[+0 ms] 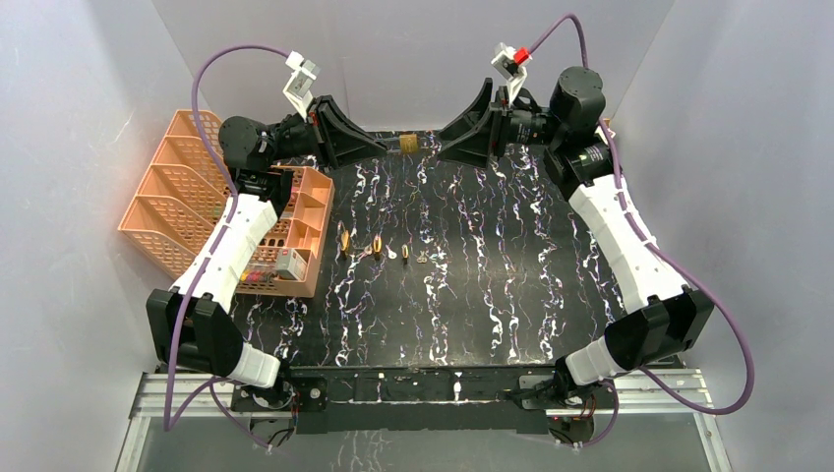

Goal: Lock with the key
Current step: Lock the lock.

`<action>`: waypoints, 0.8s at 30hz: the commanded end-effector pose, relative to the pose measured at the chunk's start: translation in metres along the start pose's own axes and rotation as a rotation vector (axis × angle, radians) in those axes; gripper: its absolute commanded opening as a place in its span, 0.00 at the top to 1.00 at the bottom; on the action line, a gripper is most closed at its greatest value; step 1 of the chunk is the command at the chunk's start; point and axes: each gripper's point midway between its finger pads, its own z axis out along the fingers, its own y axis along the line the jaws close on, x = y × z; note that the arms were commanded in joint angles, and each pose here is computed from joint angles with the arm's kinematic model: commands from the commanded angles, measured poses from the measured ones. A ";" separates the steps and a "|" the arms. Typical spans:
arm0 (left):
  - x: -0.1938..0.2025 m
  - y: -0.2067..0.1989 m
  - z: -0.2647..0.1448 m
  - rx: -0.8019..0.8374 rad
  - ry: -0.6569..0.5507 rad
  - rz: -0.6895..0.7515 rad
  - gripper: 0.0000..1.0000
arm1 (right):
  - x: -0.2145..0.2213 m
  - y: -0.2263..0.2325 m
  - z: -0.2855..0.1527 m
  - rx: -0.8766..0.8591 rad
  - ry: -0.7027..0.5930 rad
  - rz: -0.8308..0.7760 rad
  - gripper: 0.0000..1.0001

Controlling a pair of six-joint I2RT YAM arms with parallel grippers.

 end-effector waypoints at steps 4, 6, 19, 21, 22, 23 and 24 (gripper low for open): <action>-0.014 -0.016 -0.002 0.000 -0.034 0.085 1.00 | -0.022 0.016 0.002 -0.023 -0.026 -0.084 0.35; -0.013 -0.016 -0.003 -0.004 -0.035 0.085 1.00 | -0.023 0.019 0.006 -0.038 -0.024 -0.088 0.35; -0.010 -0.014 -0.005 -0.009 -0.031 0.084 1.00 | -0.025 0.027 0.030 -0.088 -0.023 -0.093 0.44; -0.010 -0.013 -0.005 -0.009 -0.030 0.083 1.00 | -0.026 0.027 0.032 -0.091 -0.023 -0.094 0.47; -0.010 -0.013 -0.005 -0.008 -0.029 0.083 1.00 | -0.026 0.027 0.032 -0.090 -0.024 -0.095 0.49; -0.010 -0.013 -0.005 -0.009 -0.029 0.083 1.00 | -0.027 0.027 0.032 -0.092 -0.024 -0.096 0.51; -0.010 -0.013 -0.005 -0.009 -0.029 0.083 1.00 | -0.027 0.028 0.032 -0.092 -0.025 -0.097 0.54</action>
